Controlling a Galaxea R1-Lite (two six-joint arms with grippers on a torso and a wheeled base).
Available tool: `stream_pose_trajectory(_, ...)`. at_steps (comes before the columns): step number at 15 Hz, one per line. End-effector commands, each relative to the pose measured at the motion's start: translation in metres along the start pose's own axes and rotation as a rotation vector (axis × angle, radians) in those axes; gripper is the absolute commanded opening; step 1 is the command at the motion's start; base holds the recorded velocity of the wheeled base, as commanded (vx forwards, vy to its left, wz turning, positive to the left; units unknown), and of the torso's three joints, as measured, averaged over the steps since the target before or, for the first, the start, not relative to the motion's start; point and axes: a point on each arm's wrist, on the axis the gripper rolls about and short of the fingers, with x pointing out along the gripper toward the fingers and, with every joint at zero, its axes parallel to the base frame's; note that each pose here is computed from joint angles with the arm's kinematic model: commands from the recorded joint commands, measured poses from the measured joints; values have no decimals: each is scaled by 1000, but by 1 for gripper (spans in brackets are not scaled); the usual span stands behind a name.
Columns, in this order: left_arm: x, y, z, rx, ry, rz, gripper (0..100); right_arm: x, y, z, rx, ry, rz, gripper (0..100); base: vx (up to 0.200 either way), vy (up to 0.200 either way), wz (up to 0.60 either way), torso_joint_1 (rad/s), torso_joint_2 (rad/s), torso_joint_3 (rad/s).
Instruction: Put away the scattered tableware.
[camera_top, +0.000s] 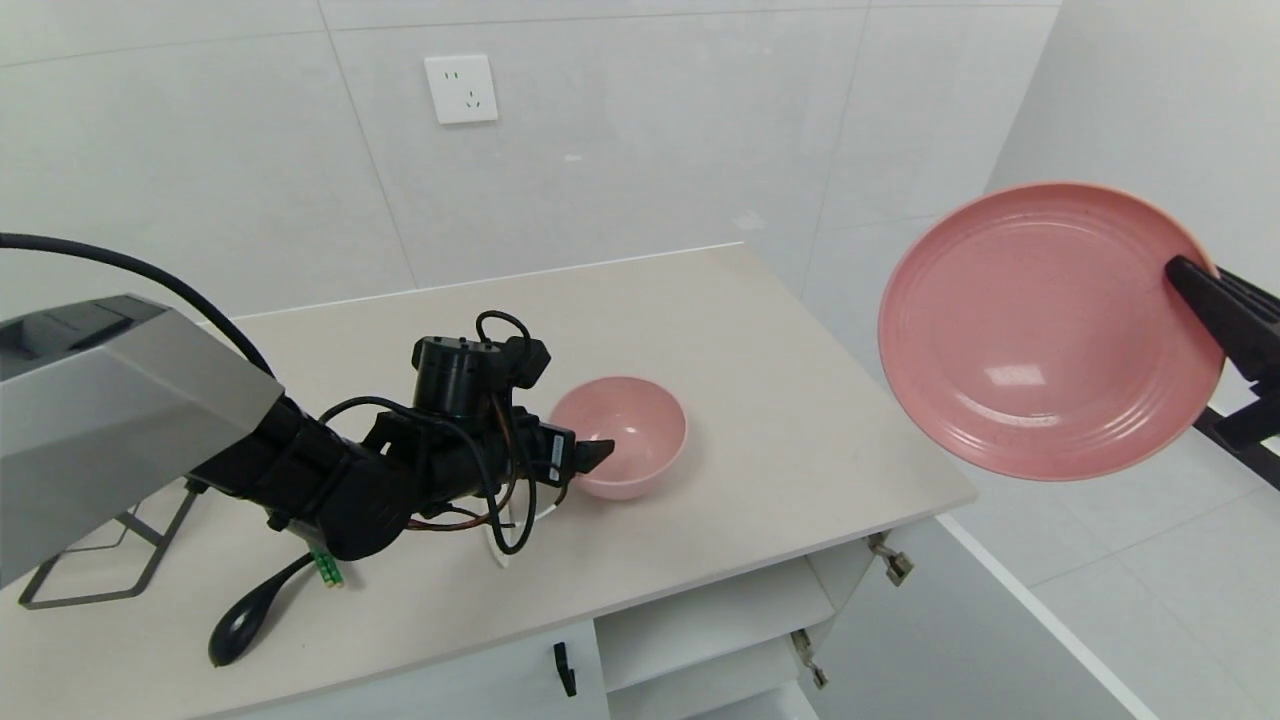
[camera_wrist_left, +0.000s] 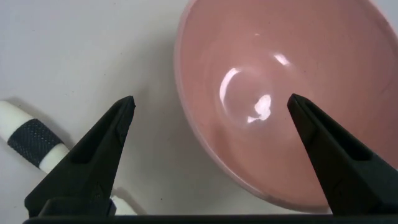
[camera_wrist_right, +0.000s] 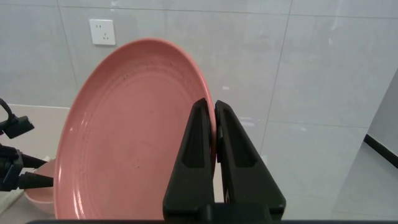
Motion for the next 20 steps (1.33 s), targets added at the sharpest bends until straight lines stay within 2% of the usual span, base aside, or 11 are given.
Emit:
stream_pose_trajectory(1, -2, -3, -4, 3, 13, -7, 100, 0, 0, 0, 0, 0, 1, 0, 0, 0, 0, 0, 0, 0)
stream_pose_trajectory(2, -3, -4, -5, 3, 18, -8, 0, 0, 0, 0, 0, 0, 1, 0, 0, 0, 0, 0, 0, 0)
stream_pose_trajectory(5, -8, -6, -10, 4, 35, -23, 0, 0, 0, 0, 1, 1, 1, 0, 0, 0, 0, 0, 0, 0)
stream_pose_trajectory(7, -10, -7, -7, 9, 22, -22, 0, 0, 0, 0, 0, 0, 1, 0, 0, 0, 0, 0, 0, 0)
stream_pose_trajectory(9, -29, -8, 13, 15, -86, -26, 0, 0, 0, 0, 1, 1, 1, 0, 0, 0, 0, 0, 0, 0)
stream_pose_trajectory(14, -75, -15, 48, 36, -248, -35, 0, 0, 0, -1, -10, 3, 1, 0, 0, 0, 0, 0, 0, 0)
stream_pose_trajectory(15, -83, -15, 51, 38, -270, -33, 0, 0, 0, 0, -10, 1, 1, 0, 0, 0, 0, 0, 0, 0)
stream_pose_trajectory(17, -102, -16, 56, 48, -346, -37, 0, 0, 0, 0, -11, 0, 1, 0, 0, 0, 0, 0, 0, 0)
stream_pose_trajectory(20, -126, -15, 48, 97, -434, -26, 0, 0, 0, 0, -11, -2, 1, 0, 0, 0, 0, 0, 0, 0)
